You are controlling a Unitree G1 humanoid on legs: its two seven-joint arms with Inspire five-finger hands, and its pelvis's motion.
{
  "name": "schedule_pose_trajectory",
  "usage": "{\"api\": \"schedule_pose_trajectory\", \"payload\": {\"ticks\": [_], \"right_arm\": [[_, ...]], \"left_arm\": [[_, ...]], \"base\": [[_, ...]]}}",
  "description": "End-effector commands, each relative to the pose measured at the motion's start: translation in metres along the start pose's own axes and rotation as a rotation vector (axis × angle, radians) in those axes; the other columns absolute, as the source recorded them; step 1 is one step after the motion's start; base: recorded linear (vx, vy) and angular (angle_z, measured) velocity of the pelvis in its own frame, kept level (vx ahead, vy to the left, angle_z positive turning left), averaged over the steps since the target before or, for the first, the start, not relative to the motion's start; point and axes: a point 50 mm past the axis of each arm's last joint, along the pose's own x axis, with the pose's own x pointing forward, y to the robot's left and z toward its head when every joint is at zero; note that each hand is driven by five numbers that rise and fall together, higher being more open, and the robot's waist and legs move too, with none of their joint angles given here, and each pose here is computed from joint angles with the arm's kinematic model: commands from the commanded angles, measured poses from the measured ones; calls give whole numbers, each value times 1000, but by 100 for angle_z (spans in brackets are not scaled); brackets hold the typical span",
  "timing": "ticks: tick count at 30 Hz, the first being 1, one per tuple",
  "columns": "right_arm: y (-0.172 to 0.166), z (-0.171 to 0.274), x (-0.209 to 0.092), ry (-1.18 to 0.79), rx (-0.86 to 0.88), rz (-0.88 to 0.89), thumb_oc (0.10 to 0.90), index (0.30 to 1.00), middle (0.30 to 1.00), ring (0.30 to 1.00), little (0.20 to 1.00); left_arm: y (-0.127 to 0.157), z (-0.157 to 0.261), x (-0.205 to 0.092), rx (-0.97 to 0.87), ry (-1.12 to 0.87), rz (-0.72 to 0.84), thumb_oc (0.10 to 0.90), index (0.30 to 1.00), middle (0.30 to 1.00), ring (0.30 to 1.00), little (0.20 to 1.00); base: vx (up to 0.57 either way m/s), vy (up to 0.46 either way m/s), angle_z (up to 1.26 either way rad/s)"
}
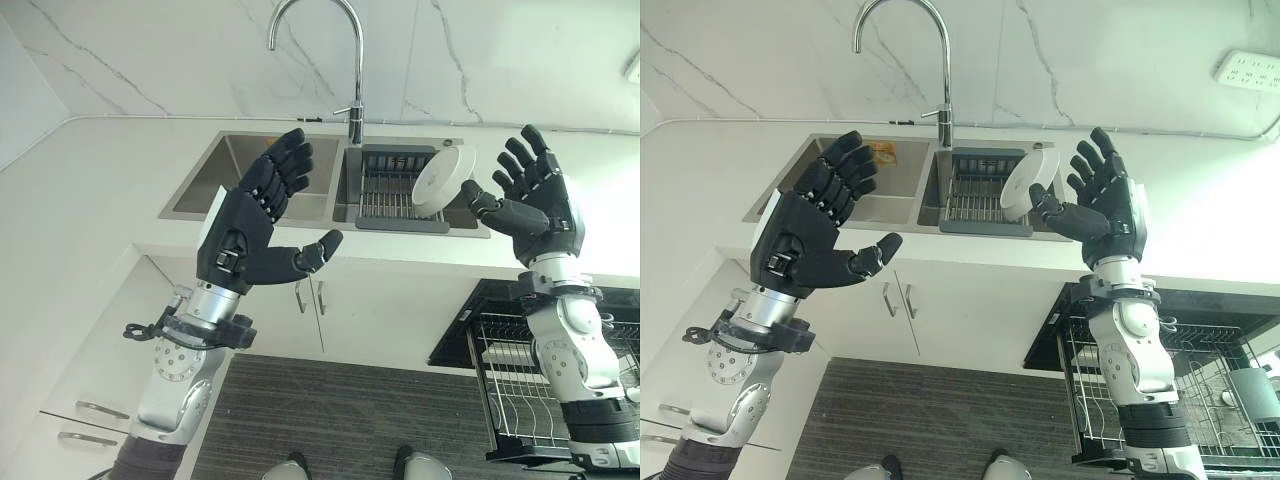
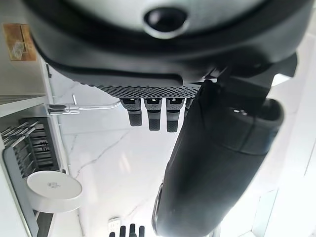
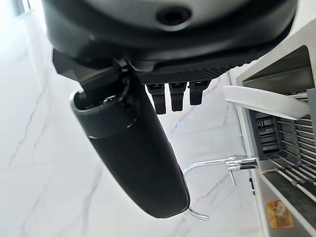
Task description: Place the dishes in the dishwasher.
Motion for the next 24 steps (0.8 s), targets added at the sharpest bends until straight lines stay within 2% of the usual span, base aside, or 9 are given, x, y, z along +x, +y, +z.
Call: {"api": "schedule_pose_trajectory", "payload": {"ticks": [1,12,24], "right_arm": [[3,52,29,-237,80,0,800,900,900,900,900],[-36,44,59,-76,85,-156,800,900,900,900,900],[-65,39,65,16,36,-254,800,900,900,900,900]], "left_arm": [[-1,33,25,50,-192,-54,800,900,900,900,900],[4,27,29,56,-143,-61,800,900,900,900,900],[7,23,25,36,-89,-75,800,900,900,900,900]], "base": [[32,-20,-1],[47,-25,0],[111,-31,4]]}}
